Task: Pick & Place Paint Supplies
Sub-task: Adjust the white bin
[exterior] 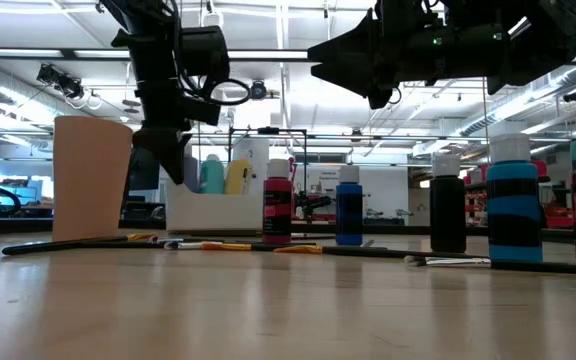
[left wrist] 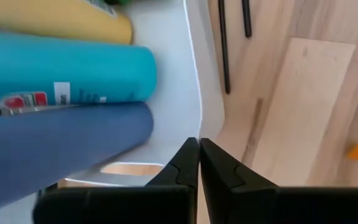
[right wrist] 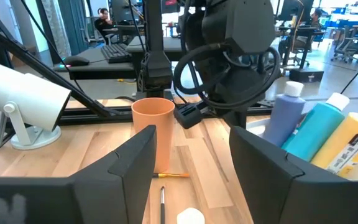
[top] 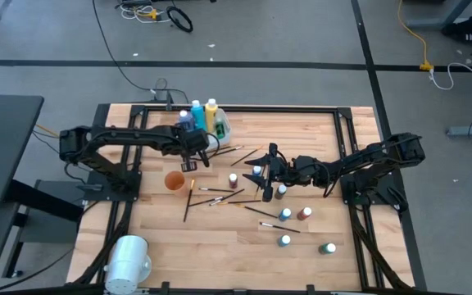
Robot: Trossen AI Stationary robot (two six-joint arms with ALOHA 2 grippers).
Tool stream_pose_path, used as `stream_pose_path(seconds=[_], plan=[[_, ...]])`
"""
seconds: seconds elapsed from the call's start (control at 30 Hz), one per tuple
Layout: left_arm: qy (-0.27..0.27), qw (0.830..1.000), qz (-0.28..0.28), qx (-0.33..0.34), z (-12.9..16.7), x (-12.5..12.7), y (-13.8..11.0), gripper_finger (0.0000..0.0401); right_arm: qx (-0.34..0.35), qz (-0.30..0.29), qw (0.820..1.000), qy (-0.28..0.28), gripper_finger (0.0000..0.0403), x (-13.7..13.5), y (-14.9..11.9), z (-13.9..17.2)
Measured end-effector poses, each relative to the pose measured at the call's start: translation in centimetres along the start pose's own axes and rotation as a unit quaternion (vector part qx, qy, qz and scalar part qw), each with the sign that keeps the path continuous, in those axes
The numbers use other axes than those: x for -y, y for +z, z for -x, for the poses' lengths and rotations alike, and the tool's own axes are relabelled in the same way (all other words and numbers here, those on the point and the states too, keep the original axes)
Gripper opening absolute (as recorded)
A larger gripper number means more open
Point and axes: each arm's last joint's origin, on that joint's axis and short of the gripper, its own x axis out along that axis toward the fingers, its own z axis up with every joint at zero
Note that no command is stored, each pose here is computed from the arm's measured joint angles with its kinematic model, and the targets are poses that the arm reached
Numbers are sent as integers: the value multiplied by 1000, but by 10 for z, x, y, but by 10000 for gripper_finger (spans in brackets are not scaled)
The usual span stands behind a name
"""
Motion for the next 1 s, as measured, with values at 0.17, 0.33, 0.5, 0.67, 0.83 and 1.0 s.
stream_pose_path(seconds=[0.17, 0.33, 0.5, 0.67, 0.83, 1.0], plan=[[-5, 1000, 3, 1, -3, 4, -2, 12, 0, 0, 1000, 0, 205, 0, 0, 0], [-19, 1000, 5, 14, -5, 6, -2, 10, 0, 0, 1000, 0, 205, 0, 0, 0], [-20, 1000, 0, 16, -4, 9, -1, 13, 0, 0, 1000, 0, 205, 0, 0, 0], [-30, 999, 3, 22, -2, 15, 0, 25, 0, 0, 1000, 0, 205, 0, 0, 0], [-38, 999, -9, 30, 3, 25, 1, 26, 0, 0, 1000, 0, 205, 0, 0, 0], [-44, 998, -4, 36, 7, 34, 2, 23, 0, 0, 1000, 0, 205, 0, 0, 0]])
